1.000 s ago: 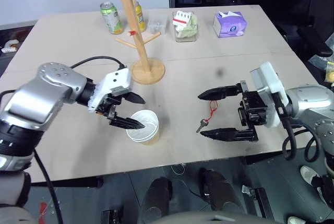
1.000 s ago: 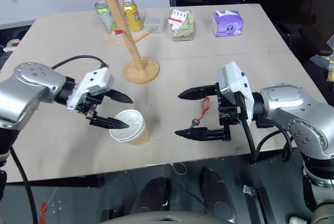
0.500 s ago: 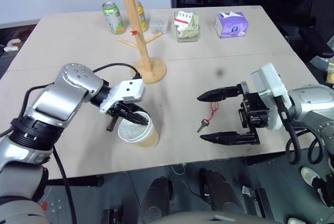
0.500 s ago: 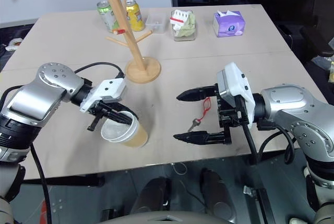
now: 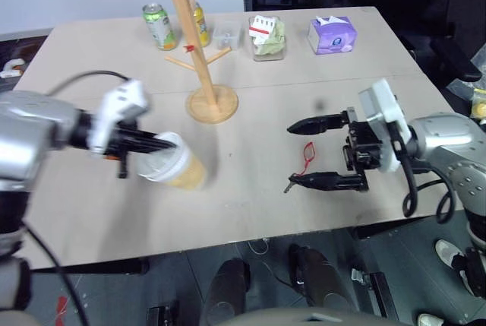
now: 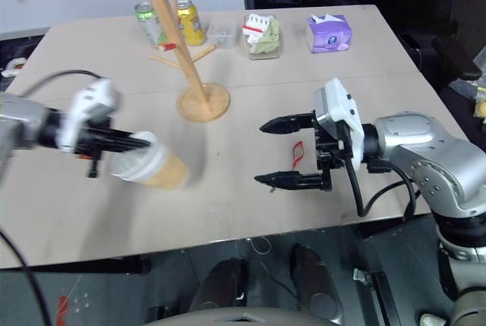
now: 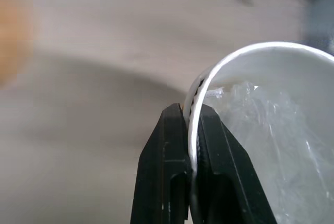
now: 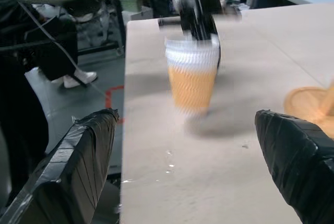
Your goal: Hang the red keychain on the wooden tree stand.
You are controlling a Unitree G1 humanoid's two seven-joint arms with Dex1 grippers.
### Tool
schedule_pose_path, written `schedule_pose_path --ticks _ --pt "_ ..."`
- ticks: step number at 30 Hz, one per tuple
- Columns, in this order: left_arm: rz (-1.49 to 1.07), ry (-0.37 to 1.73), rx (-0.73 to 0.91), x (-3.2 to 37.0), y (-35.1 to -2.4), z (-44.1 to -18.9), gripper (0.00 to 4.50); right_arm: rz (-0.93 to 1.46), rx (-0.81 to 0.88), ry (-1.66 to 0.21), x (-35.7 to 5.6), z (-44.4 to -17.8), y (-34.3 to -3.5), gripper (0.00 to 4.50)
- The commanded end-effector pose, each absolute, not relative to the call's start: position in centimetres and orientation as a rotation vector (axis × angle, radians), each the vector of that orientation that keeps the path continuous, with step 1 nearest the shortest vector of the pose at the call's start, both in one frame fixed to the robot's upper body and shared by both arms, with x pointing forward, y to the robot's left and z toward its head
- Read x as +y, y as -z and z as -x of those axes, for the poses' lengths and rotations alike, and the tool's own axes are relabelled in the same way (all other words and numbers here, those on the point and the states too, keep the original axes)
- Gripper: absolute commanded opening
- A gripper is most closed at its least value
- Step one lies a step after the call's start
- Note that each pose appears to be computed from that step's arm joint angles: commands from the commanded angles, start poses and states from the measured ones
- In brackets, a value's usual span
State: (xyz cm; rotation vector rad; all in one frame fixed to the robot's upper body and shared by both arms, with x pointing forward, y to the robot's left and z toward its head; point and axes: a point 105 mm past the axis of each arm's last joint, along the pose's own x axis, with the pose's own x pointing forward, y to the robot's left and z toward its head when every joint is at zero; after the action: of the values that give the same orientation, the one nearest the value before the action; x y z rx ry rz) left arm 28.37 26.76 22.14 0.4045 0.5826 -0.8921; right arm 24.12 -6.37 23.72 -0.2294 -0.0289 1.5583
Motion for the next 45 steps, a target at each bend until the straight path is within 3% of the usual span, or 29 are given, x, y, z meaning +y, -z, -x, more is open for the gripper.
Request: schedule_pose_path --ticks 1,4,10,22,27,32,33,42,45 --pt "-0.288 0.520 0.498 33.6 -24.0 -29.1 0.02 0.241 -0.100 -1.589 -5.6 -24.3 -25.0 4.50" --pt "-0.150 0.124 0.411 40.5 -23.7 -30.5 0.02 0.239 -0.112 -1.614 -5.1 -24.7 -25.4 4.50" --pt "0.110 -0.320 0.230 46.2 -23.1 -32.6 0.02 0.244 -0.118 -1.613 -4.9 -25.2 -25.8 4.50" --pt "0.335 -0.509 0.193 46.8 -21.8 -34.2 0.02 0.253 -0.105 -1.571 -5.6 -24.8 -26.0 4.50" --pt "0.336 -0.507 0.171 46.8 -22.4 -34.4 1.80 0.250 -0.107 -1.561 -5.5 -24.8 -25.9 4.50" --pt "0.306 -0.488 0.144 46.6 -23.7 -34.7 4.25 0.245 -0.111 -1.556 -5.5 -24.8 -25.9 4.50" --pt "0.299 -0.482 0.137 46.5 -24.1 -34.7 4.43 0.244 -0.112 -1.556 -5.4 -24.7 -25.9 4.50" --pt "0.159 -0.454 0.085 46.7 -29.0 -33.7 4.43 0.237 -0.103 -1.531 -5.9 -24.7 -25.6 4.50" --pt "-0.069 -0.250 0.060 44.0 -32.1 -33.5 4.43 0.134 -0.089 -1.428 -6.8 -25.7 -25.8 4.50"
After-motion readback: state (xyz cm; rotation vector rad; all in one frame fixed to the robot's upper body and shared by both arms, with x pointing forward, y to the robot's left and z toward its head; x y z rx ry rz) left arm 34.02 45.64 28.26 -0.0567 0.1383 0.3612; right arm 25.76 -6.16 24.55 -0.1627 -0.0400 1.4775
